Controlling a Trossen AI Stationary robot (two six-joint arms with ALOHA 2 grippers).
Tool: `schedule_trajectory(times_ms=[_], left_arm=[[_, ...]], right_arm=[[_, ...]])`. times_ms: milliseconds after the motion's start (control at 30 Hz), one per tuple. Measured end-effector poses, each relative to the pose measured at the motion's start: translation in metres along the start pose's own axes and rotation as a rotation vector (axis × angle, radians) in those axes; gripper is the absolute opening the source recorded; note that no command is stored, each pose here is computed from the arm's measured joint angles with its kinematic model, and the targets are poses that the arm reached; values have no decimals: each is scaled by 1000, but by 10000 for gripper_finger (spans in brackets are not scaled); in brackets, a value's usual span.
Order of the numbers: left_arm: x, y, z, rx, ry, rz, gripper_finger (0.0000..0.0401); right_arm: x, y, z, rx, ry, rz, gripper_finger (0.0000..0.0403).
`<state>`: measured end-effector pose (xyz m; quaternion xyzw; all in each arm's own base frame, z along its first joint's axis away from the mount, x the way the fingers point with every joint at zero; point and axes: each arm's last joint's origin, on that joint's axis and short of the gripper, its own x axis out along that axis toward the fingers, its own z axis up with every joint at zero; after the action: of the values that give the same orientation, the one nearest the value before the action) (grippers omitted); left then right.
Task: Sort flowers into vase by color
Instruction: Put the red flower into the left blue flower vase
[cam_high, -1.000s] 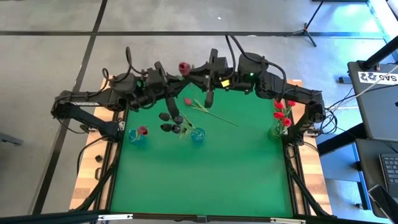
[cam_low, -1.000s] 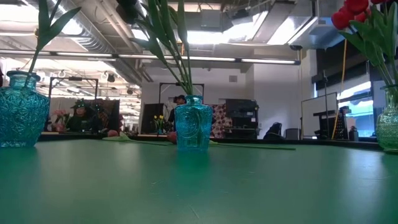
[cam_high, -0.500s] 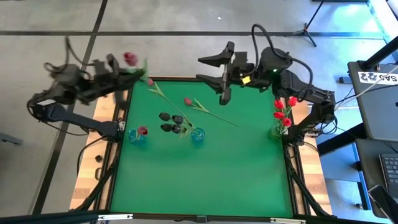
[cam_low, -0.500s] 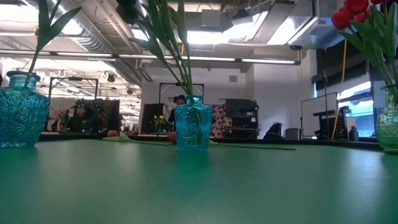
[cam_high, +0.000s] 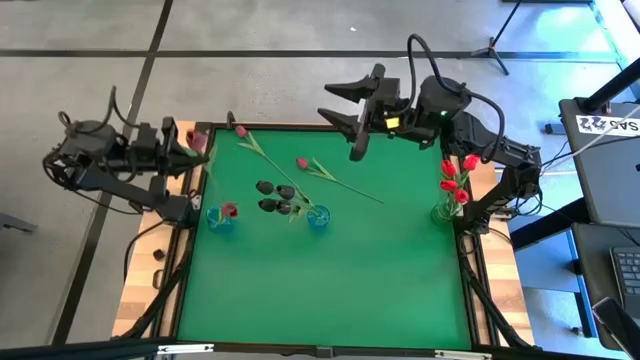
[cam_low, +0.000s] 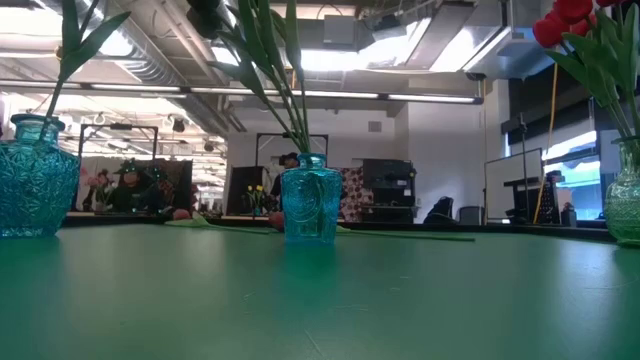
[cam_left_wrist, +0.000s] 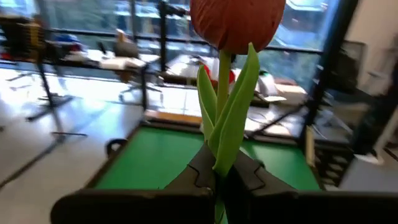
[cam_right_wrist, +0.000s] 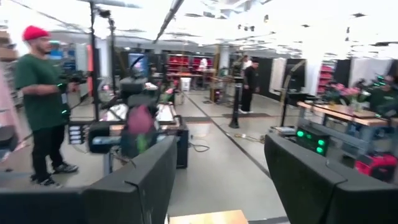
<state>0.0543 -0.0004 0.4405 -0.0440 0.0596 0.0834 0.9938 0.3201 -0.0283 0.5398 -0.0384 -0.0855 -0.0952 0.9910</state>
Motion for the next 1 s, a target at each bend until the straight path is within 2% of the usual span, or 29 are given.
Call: schedule_trajectory(times_ms=[233, 500, 833, 1000], left_arm=[[-16, 9, -40, -5, 7, -76, 3], [-37, 17, -70, -18, -30, -191, 3], [-45, 23, -94, -11, -32, -181, 3], [-44, 24, -92, 16, -64, -144, 3]], right_arm=[[0, -2, -2, 68, 19, -88, 241], [-1, -5, -8, 150, 81, -179, 241], [-1, -7, -9, 159, 81, -253, 241], [-1, -7, -9, 169, 80, -254, 241]])
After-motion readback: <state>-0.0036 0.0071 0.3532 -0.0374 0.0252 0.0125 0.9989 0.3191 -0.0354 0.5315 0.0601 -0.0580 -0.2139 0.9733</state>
